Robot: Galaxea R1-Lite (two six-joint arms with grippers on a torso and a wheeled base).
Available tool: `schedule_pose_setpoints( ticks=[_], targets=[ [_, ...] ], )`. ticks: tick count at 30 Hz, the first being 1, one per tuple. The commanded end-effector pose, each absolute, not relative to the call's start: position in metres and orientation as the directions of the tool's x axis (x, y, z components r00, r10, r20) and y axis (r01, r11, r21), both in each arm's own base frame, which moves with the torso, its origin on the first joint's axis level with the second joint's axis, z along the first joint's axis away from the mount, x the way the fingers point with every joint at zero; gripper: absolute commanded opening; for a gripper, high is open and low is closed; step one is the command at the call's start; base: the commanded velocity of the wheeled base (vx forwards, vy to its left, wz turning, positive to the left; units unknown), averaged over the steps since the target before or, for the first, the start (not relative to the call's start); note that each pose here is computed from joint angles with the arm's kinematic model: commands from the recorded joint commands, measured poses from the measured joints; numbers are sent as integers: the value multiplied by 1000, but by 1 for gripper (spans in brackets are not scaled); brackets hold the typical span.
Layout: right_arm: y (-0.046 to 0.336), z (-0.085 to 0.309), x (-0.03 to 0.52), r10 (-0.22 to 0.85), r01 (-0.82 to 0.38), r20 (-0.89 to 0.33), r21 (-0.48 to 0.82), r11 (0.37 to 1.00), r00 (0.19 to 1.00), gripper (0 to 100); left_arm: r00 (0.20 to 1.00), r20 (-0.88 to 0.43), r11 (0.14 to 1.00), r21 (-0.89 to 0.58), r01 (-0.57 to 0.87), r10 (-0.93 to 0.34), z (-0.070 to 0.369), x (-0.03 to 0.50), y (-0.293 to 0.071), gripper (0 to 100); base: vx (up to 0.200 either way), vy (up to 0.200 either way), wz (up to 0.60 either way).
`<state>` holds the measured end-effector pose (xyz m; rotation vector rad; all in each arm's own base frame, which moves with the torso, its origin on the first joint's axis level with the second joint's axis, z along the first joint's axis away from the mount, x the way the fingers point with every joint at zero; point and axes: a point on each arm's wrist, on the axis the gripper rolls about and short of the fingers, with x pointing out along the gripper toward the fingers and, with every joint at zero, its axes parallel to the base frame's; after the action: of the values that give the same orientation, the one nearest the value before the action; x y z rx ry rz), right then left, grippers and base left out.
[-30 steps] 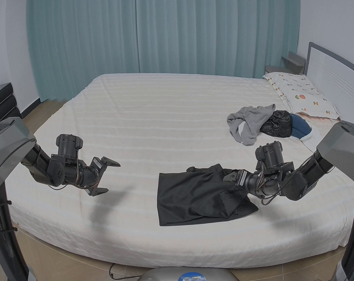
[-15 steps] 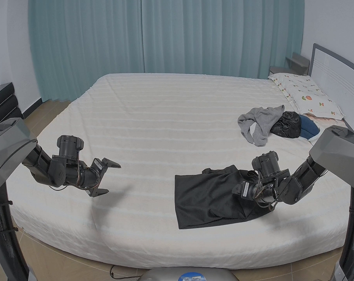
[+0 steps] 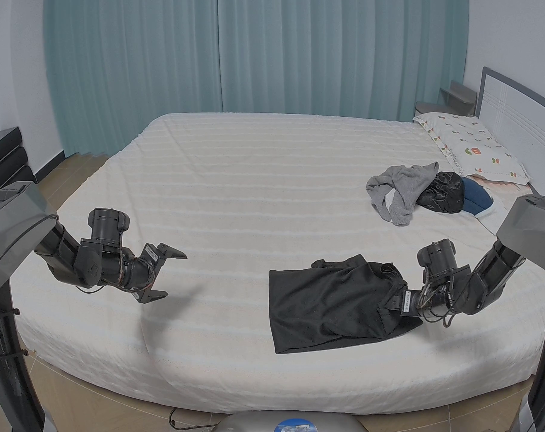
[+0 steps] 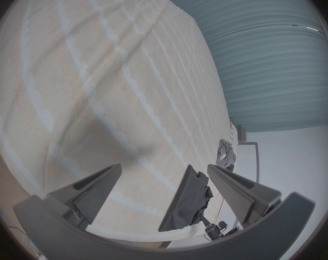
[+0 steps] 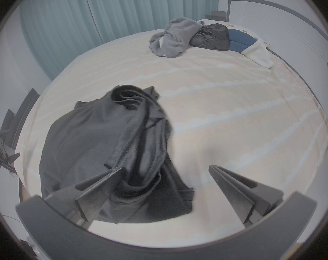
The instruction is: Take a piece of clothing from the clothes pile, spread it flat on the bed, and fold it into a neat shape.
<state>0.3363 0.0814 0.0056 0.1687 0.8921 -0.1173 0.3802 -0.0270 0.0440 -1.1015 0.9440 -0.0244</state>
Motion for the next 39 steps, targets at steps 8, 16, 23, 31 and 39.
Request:
schedule_pose_setpoints(
  ticks=[8, 16, 23, 31, 39],
  targets=[
    [25, 24, 323, -42, 179, -784, 89, 980, 619, 100, 626, -636, 492, -762, -420, -451, 43, 380, -27, 100, 0, 0, 0],
    [35, 36, 326, 129, 89, -750, 243, 966, 649, 100, 626, -636, 492, -762, -420, -451, 43, 380, -27, 100, 0, 0, 0],
    [82, 26, 326, 214, 15, -725, 295, 955, 654, 100, 623, -639, 509, -758, -409, -451, 42, 380, -27, 100, 0, 0, 0],
    [86, 1, 335, 110, 70, -768, 198, 978, 631, 100, 623, -639, 512, -757, -406, -451, 42, 380, -27, 100, 0, 0, 0],
    [49, -2, 333, 36, 129, -803, 140, 982, 595, 100, 623, -639, 514, -757, -404, -451, 42, 380, -27, 100, 0, 0, 0]
  ],
)
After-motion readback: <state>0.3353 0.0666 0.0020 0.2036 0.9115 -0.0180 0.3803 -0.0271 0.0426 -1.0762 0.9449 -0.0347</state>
